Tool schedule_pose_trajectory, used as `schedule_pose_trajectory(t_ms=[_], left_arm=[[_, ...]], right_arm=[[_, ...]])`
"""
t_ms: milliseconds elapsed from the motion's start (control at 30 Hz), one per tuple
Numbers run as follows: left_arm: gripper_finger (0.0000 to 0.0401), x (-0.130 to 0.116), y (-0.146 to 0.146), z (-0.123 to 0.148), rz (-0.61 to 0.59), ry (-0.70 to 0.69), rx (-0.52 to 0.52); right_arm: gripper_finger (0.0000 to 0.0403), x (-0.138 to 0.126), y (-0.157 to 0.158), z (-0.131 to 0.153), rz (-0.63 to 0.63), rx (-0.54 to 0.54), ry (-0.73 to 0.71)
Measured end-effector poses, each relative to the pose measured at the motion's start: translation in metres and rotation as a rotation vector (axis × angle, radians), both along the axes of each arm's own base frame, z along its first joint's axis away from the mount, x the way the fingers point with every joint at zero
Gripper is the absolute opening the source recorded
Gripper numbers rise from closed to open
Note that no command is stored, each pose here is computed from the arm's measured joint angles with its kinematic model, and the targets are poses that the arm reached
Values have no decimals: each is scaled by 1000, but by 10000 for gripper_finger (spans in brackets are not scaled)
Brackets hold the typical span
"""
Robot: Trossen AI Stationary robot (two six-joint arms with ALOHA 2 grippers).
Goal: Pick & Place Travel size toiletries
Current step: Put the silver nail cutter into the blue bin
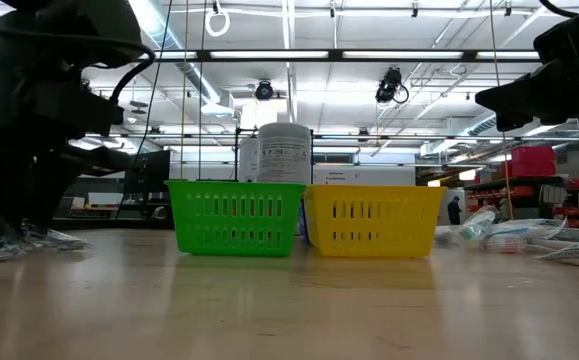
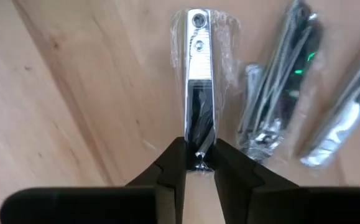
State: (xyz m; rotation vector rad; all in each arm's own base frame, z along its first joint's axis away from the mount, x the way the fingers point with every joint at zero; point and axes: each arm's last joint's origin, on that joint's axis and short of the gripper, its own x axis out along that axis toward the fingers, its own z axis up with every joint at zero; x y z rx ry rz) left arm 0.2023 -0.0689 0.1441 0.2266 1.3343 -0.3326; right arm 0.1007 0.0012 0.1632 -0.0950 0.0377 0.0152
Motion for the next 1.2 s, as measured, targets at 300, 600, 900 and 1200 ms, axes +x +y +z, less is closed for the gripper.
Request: schedule_pose_trajectory(t_ms=[300, 600, 900, 1200], left_arm=[[69, 10, -4, 25, 33, -38, -34], [69, 18, -6, 40, 34, -78, -48], [66, 30, -5, 62, 54, -137, -64], [65, 55, 5, 110, 119, -291, -89]], right_arm=[[13, 0, 0, 0, 0, 0, -1], [14, 0, 0, 0, 0, 0, 0], [13, 0, 0, 0, 0, 0, -1], [13, 0, 0, 0, 0, 0, 0]])
